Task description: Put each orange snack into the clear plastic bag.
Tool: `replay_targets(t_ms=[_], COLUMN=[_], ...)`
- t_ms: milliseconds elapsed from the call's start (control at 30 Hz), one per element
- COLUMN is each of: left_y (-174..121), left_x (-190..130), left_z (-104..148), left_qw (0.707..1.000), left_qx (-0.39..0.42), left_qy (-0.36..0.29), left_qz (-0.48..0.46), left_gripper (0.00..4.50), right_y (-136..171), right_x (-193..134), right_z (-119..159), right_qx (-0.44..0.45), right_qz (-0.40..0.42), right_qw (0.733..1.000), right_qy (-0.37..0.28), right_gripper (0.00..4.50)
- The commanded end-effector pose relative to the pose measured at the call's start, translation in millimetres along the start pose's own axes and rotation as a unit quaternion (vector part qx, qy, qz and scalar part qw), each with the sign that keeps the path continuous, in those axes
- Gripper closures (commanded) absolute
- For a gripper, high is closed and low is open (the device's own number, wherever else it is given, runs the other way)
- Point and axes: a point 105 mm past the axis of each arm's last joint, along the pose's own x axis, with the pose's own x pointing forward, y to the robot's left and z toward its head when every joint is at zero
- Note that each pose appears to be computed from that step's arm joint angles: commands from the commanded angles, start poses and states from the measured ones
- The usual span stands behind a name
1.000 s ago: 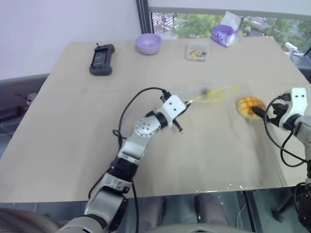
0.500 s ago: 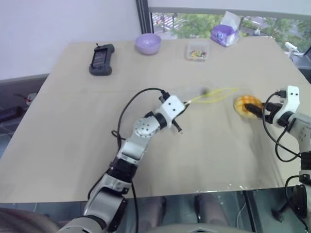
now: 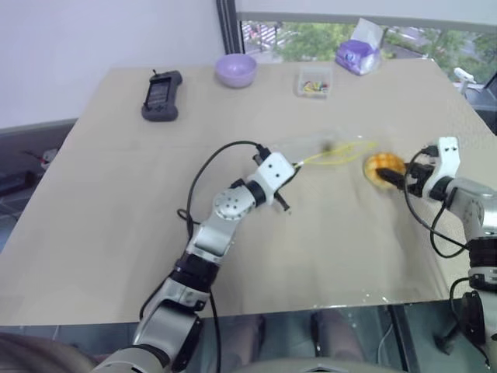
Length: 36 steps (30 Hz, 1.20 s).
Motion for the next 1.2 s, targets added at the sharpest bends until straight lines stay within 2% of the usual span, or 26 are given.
replay_targets(t_ms=[33, 67, 167, 367, 467, 567, 667, 767, 867, 967, 1100, 1200], left_y=[6, 6, 7, 8, 7, 7, 6, 6, 5, 2, -1, -3], left_x=[-1, -1, -2, -2, -1, 0, 1, 2, 2, 4, 7, 9], left_z=[17, 17, 16, 16, 17, 18, 18, 19, 19, 19, 20, 22], left_qw=[0.999, 0.999, 0.999, 0.999, 0.999, 0.999, 0.999, 0.999, 0.999, 0.999, 0.999, 0.999], left_qx=[0.015, 0.015, 0.015, 0.015, 0.016, 0.016, 0.016, 0.017, 0.018, 0.02, 0.026, 0.027], left_qy=[-0.028, -0.028, -0.028, -0.027, -0.028, -0.029, -0.03, -0.031, -0.03, -0.032, -0.034, -0.037], left_qz=[0.014, 0.015, 0.017, 0.02, 0.02, 0.02, 0.019, 0.019, 0.017, 0.008, 0.002, -0.002], left_gripper=[4.5, 4.5, 4.5, 4.5, 4.5, 4.5, 4.5, 4.5, 4.5, 4.5, 4.5, 4.5], right_y=[3, 3, -8, -19, -22, -24, -21, -12, -1, 28, 69, 89], right_x=[7, 8, 9, 6, 5, 3, -3, -24, -44, -71, -84, -78], right_z=[-37, -41, -51, -56, -51, -37, -10, 29, 52, 80, 87, 82], right_qx=[-0.008, -0.008, -0.005, 0.024, 0.028, 0.016, 0.02, -0.007, -0.054, -0.106, -0.13, -0.14], right_qz=[0.001, -0.001, -0.036, -0.06, -0.067, -0.07, -0.056, -0.021, 0.012, 0.08, 0.159, 0.183], right_qw=[0.997, 0.997, 0.995, 0.992, 0.992, 0.995, 0.998, 1.0, 0.998, 0.99, 0.978, 0.973], right_qy=[0.073, 0.079, 0.098, 0.108, 0.098, 0.069, 0.022, -0.021, -0.032, -0.037, -0.025, -0.012], right_gripper=[0.04, 0.04, 0.84, 3.44, 4.43, 4.49, 4.49, 4.49, 4.49, 4.49, 4.49, 4.49])
